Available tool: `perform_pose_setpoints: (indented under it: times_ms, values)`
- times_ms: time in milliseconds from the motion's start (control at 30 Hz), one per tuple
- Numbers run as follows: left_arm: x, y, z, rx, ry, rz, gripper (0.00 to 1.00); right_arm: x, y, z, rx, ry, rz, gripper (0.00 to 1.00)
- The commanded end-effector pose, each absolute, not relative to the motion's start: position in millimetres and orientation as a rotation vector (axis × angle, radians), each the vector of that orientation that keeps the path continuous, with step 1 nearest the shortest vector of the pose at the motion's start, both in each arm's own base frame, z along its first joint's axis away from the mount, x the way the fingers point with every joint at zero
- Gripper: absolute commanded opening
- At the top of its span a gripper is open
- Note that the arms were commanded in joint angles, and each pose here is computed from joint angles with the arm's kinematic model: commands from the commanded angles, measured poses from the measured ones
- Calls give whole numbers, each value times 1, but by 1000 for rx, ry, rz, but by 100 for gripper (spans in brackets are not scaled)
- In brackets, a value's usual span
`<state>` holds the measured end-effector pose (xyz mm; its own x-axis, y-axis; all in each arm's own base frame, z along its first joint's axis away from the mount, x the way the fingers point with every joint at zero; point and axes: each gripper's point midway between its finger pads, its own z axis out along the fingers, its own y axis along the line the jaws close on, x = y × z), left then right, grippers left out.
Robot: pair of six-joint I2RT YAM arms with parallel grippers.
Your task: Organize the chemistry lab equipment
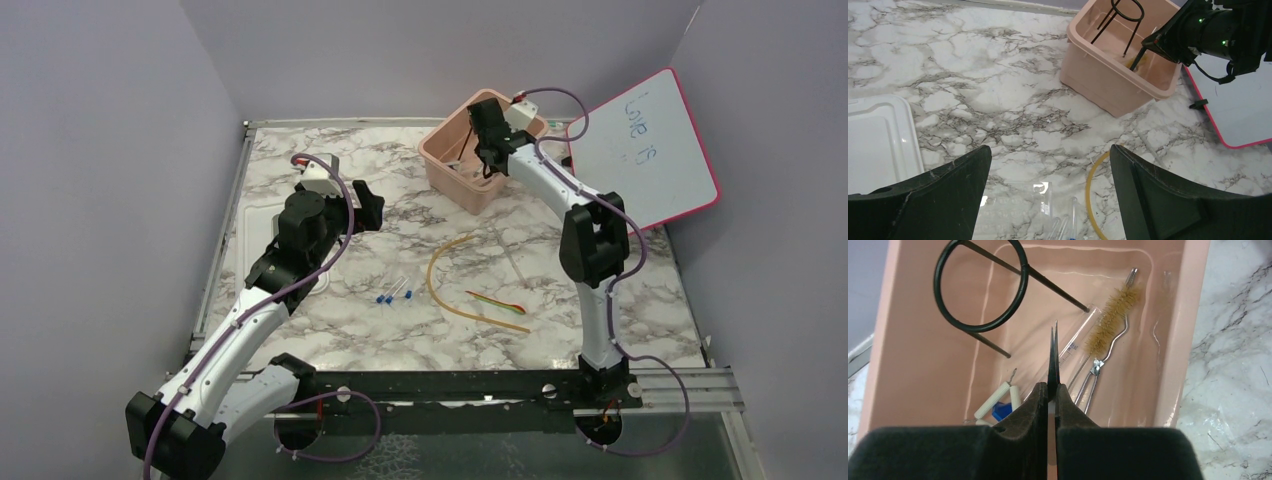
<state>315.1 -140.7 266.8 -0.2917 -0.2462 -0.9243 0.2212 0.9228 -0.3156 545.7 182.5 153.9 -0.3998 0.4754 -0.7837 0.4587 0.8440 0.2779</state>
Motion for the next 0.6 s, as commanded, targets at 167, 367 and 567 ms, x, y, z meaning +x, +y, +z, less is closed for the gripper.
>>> perform_pose_setpoints:
  times_ms: [167, 367, 567]
  values:
    - [318, -139, 267, -24, 1800, -454, 91, 548, 157, 118, 878, 2059, -79, 9]
    - [318, -141, 268, -18, 1798, -459, 91, 552, 162, 139, 839, 2021, 11, 24]
    - [317, -141, 268, -17, 1798, -460, 91, 548, 161, 181, 809, 1977, 68, 35]
